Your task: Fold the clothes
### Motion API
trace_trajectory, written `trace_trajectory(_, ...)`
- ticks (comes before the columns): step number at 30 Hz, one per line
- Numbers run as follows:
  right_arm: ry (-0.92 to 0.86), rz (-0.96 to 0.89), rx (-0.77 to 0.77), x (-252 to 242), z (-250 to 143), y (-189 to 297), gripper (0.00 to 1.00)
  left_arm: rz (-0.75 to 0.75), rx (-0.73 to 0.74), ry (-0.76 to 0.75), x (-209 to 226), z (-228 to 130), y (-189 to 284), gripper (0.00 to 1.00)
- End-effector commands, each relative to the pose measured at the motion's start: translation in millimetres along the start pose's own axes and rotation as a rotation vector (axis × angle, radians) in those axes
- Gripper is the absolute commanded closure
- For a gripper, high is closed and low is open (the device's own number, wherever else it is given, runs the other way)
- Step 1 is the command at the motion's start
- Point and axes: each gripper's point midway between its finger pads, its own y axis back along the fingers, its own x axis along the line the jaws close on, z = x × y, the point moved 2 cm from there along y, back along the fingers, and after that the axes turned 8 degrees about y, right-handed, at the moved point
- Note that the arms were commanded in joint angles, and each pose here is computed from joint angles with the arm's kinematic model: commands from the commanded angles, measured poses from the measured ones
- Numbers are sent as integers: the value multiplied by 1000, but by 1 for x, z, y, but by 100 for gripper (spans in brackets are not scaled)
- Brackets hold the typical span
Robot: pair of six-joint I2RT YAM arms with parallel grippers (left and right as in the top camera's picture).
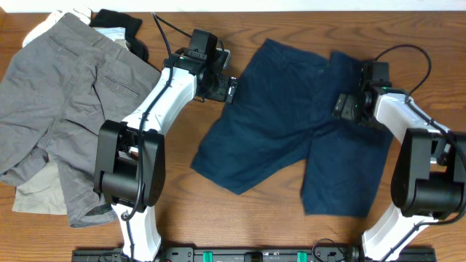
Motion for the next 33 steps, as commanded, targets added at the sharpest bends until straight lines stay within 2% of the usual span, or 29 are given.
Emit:
trace_trajectory(1, 38, -108, 77, -26, -24, -48, 3, 4, -2, 4, 0, 3, -2, 12)
trace_trajectory(6, 48, -32, -84, -16, 12, -72, 5, 4, -1, 4, 0, 3, -2, 11)
trace_trajectory(9, 43, 73, -203, 2, 41, -79, 5, 4, 0, 4, 0, 3, -2, 11)
trace_trajectory(11, 47, 152, -273, 15, 61, -78, 5, -2, 1, 3, -2, 2, -3, 11)
trace_trajectory(15, 22, 198, -361, 26, 102, -59, 1, -57, 9, -11, -15, 1, -3, 11)
trace_trajectory(22, 79, 314, -302, 44, 144, 16, 1, -86, -13, -72, -42, 2, -17, 11)
trace_trajectory(28, 102, 370, -235, 53, 141, 81, 1, -107, -7, -99, -62, -4, -57, 11)
trace_trajectory(33, 169, 375, -211, 60, 126, 107, 1, -104, 14, -75, -60, -9, -74, 11)
